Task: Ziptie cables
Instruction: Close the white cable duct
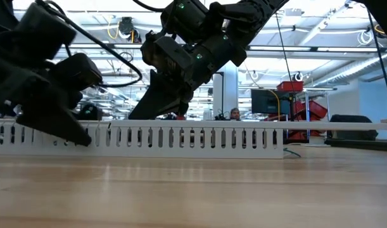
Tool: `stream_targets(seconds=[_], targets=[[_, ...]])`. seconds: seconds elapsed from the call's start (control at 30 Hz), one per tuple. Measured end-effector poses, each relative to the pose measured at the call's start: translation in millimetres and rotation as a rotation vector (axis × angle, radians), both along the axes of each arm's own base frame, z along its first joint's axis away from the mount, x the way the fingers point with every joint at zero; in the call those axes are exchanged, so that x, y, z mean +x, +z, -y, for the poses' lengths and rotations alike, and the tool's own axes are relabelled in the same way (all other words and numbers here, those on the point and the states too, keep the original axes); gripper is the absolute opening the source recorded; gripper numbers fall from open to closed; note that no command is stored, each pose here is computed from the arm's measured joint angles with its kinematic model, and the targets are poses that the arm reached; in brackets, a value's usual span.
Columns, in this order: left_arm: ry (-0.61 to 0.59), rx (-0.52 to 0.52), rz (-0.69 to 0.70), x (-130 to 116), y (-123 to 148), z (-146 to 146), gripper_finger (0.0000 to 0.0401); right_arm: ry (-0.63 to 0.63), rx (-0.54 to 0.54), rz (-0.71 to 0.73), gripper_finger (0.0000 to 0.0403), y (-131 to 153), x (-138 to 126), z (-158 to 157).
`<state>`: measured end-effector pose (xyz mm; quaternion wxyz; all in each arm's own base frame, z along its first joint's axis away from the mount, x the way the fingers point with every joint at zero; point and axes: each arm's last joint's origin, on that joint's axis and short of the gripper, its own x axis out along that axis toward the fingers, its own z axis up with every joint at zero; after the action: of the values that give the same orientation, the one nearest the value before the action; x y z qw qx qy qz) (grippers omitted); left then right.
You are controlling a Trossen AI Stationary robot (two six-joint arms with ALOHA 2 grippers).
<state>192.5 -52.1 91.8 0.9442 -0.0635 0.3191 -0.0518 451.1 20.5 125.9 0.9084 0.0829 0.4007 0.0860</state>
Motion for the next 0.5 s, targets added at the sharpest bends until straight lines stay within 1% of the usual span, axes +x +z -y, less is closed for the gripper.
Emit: stream_targets(seconds=[0.1,0.3,0.5], targets=[[0.038,0.081,0.037,-1.3,1.0,5.6,0.035,-0.001,0.003,-0.001,0.0,0.0,0.0,0.0],[0.072,0.169,0.089,-2.2,-3.1,15.5,0.035,-0.005,0.01,-0.002,0.0,0.1,0.0,0.1],[0.121,0.18,0.139,2.8,-13.7,19.0,0.0344,-0.002,0.014,-0.015,0.0,-0.6,-1.0,-0.1]])
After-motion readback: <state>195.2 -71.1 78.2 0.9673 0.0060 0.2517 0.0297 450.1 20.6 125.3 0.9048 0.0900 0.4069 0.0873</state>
